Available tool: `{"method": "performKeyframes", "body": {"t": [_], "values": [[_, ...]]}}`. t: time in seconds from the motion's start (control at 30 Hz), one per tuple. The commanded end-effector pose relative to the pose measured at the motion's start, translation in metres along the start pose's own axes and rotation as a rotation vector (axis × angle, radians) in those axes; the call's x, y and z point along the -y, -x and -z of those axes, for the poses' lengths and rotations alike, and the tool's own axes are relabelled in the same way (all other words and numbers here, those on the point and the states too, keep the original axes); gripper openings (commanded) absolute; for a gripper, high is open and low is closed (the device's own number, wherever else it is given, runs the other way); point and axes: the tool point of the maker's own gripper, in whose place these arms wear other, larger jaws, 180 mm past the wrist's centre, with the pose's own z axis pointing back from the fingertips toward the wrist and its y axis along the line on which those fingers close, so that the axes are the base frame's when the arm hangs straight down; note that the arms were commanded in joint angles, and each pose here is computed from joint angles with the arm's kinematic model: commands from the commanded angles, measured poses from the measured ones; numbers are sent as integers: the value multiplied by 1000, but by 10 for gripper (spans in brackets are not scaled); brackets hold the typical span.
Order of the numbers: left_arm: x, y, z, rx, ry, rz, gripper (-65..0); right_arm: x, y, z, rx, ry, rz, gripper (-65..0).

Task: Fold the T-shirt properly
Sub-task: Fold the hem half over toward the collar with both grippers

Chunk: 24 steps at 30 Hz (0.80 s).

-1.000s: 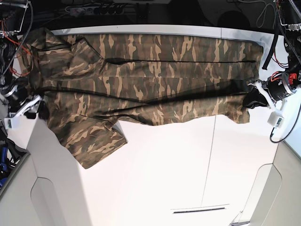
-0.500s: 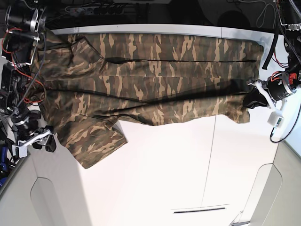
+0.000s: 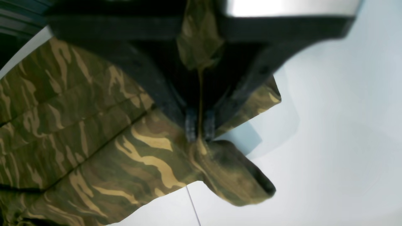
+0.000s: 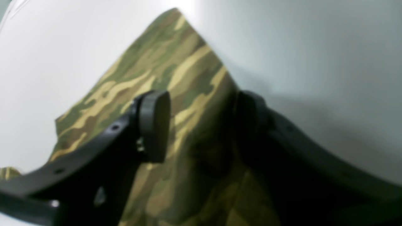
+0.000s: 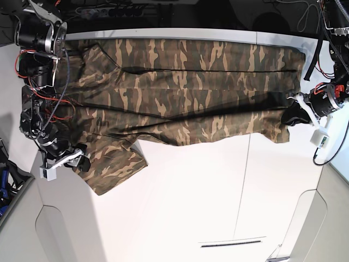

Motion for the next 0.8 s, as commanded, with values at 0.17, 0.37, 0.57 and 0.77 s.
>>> {"method": "performKeyframes", "body": {"t": [0.17, 0.37, 0.57, 0.77], "values": [[-2, -18, -7, 48, 1, 31, -650, -7, -17, 1, 29, -23, -17, -559], [-2, -19, -7, 52, 1, 33, -650, -11, -22, -2, 38, -52, -41, -650], [0, -27, -8, 71, 7, 39, -650, -18, -34, -16, -4, -81, -61, -650], [3, -18, -7, 19, 20, 32, -650, -32, -31, -57, -43, -133, -129, -650]]}}
